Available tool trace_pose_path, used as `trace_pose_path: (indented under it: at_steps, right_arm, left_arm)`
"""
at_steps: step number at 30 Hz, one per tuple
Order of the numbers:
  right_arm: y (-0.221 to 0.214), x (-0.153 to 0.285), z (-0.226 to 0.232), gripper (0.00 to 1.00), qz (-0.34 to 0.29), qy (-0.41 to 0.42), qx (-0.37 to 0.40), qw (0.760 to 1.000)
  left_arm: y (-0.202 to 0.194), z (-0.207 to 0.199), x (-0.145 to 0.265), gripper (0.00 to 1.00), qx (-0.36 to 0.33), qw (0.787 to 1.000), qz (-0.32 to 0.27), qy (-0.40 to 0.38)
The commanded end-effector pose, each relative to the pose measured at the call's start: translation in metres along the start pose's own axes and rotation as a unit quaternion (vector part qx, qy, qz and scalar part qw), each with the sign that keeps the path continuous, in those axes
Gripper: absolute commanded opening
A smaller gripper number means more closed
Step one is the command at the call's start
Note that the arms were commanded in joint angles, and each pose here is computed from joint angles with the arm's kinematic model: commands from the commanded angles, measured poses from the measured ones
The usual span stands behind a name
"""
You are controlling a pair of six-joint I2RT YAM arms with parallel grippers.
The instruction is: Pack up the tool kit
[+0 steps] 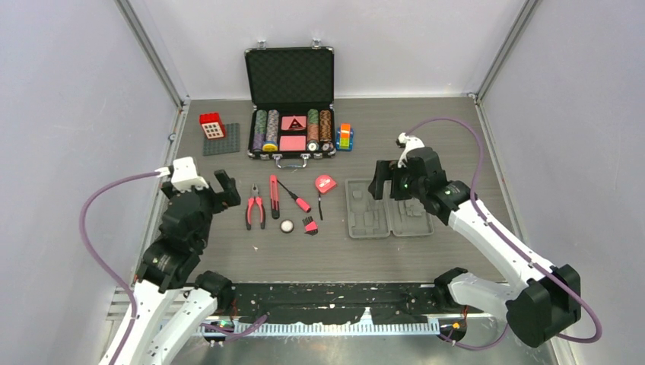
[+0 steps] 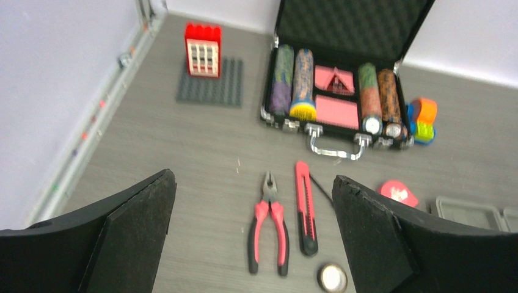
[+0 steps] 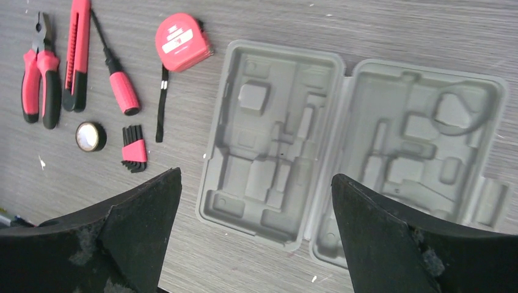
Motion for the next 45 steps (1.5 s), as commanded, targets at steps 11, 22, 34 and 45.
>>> trace_pose_path:
  at_steps: [11, 22, 34, 45]
  right_arm:
    - [0.000, -0.043, 0.064, 0.90, 0.000, 0.081, 0.086, 0.993]
    - [-0.015, -0.046, 0.059, 0.89, 0.005, 0.067, 0.085, 0.994]
    - [-0.021, -0.043, 0.043, 0.89, -0.003, 0.032, 0.097, 0.995]
    - [-0.023, -0.041, 0.040, 0.89, -0.002, 0.027, 0.101, 0.995]
  left_arm:
    - [-0.104, -0.032, -0.035, 0.92, 0.006, 0.965, 0.260, -0.002]
    - [-0.114, -0.093, -0.094, 0.69, -0.012, 0.920, 0.390, -0.038]
    - [-0.165, -0.118, -0.122, 0.44, -0.031, 0.886, 0.462, -0.024]
    - [-0.205, -0.106, -0.125, 0.44, -0.044, 0.873, 0.485, 0.020]
Point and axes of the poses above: each gripper's point midway between its finger pads, its own x axis back along the fingers, its own z axis along the line the jaws close on, y = z × x, the point moved 5 cm from there along x, back along the fingers, and after that the axes turned 5 degrees about -x, right-handed, at the moved point
